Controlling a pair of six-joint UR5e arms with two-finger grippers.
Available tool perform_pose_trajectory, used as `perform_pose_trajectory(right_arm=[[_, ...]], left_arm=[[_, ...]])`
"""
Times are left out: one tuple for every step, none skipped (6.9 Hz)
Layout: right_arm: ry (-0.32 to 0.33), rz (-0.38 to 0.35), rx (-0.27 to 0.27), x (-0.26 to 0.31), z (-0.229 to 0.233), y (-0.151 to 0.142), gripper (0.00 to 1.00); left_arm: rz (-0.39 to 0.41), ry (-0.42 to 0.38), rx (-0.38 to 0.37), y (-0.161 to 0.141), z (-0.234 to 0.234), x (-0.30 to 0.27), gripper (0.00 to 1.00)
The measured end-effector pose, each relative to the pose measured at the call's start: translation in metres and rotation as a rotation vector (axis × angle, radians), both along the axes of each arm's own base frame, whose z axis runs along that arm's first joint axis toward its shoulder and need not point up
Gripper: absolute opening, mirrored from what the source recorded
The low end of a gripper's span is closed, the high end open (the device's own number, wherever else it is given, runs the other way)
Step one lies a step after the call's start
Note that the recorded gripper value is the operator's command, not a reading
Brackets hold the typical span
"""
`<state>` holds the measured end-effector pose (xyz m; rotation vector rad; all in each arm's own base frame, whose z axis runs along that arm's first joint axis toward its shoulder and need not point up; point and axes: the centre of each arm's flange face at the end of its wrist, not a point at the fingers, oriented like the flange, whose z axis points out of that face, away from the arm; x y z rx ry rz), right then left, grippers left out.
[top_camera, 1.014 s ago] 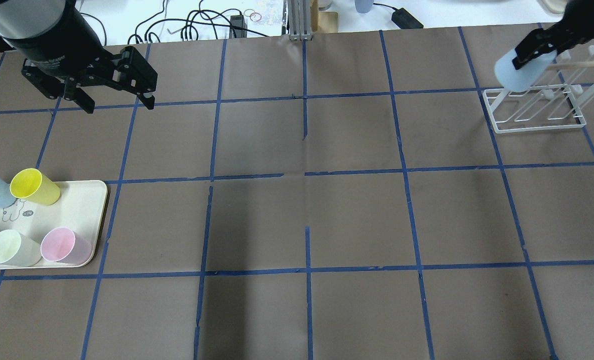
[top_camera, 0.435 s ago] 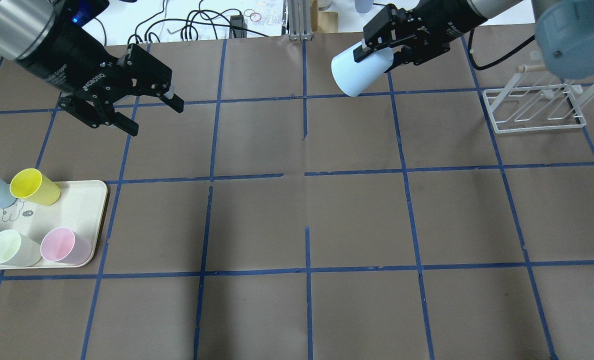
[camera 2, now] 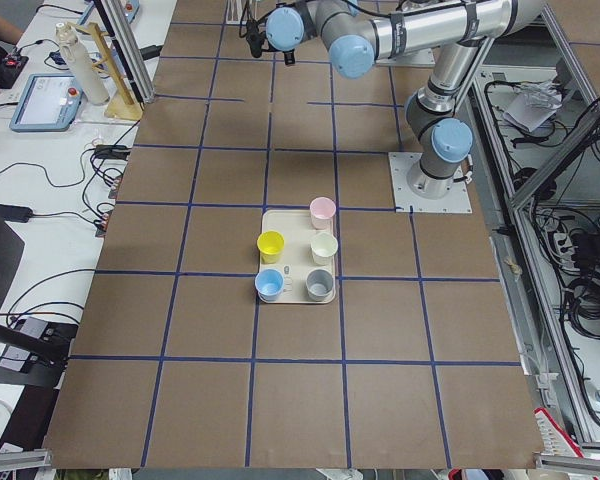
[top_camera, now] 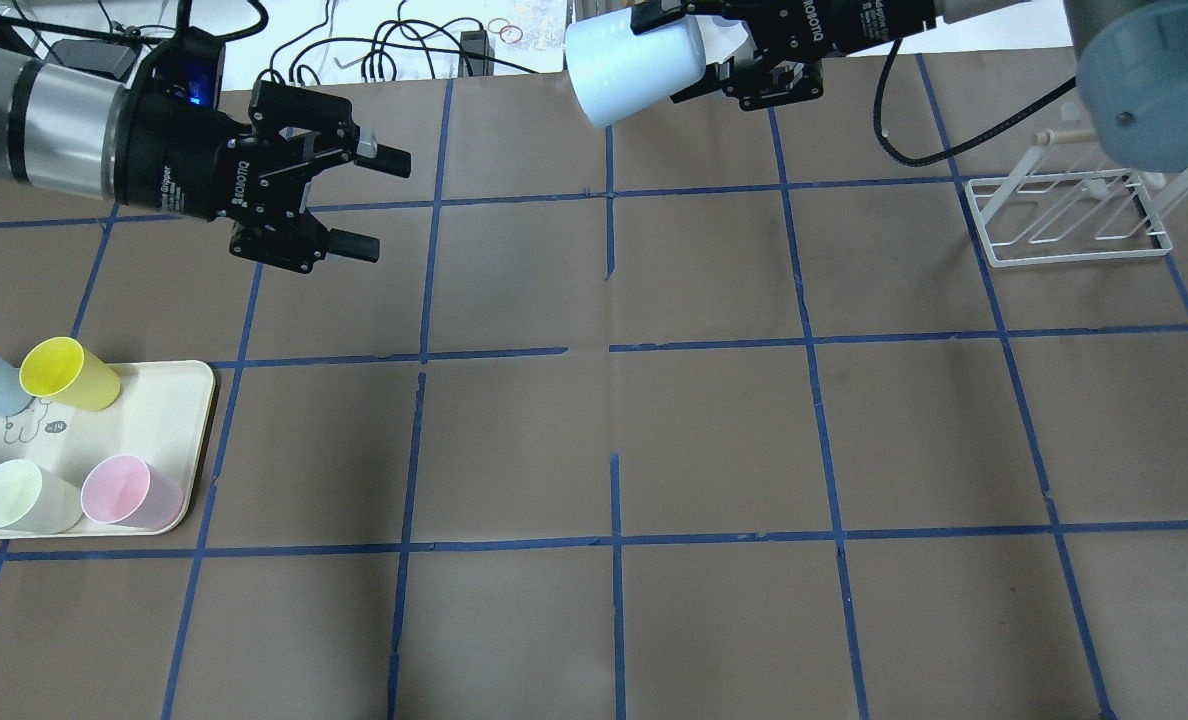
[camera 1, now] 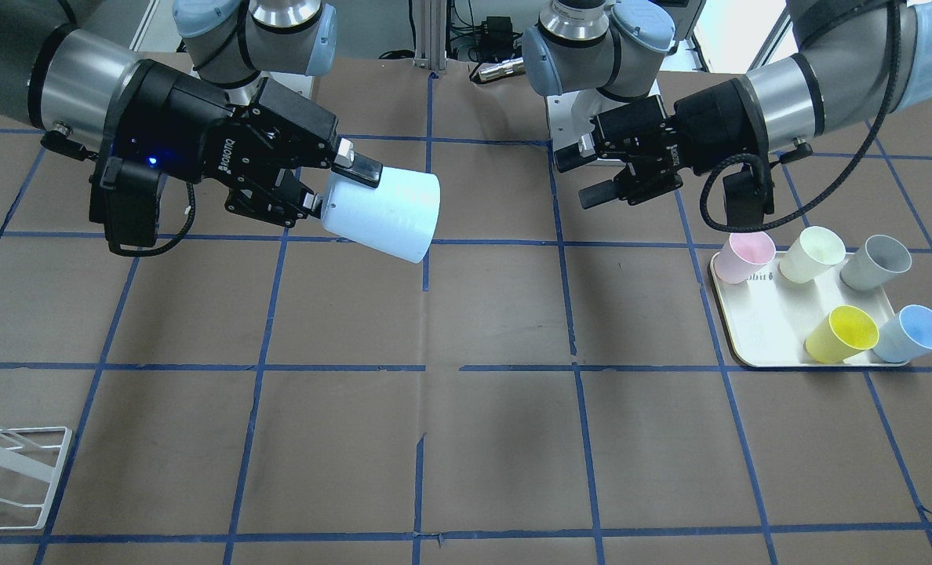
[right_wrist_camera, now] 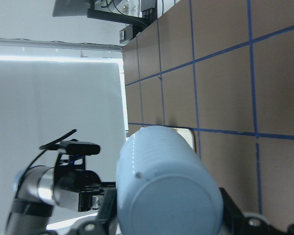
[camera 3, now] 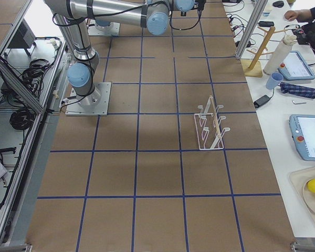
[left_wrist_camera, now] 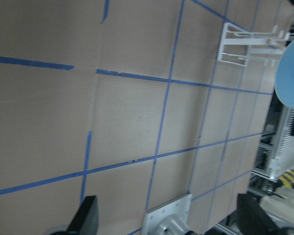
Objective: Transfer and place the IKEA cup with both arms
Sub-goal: 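Carry the cup toward the left gripper while the left arm reaches to meet it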
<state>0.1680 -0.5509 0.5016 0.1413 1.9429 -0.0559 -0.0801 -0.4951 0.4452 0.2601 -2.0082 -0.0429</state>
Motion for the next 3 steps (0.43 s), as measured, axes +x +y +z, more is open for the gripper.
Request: perform_pose_trajectory(right_arm=[[-0.131,-0.035,0.058,-0.013,-0.011,-0.001,0.0],[-0.244,-0.068,0.108,-0.025,-0.03,-0.001,0.0],[-0.321,-0.086,0.139,-0.028,-0.047,0.002,0.0]], left_arm=[[0.049,0.133,-0.031,-0.012,-0.007,-0.005,1.0],[0.075,0.237,-0.051,-0.023,-0.012,-0.015,1.0],[0.086,0.296,-0.056,-0.034,-0.022,-0.022,1.0]])
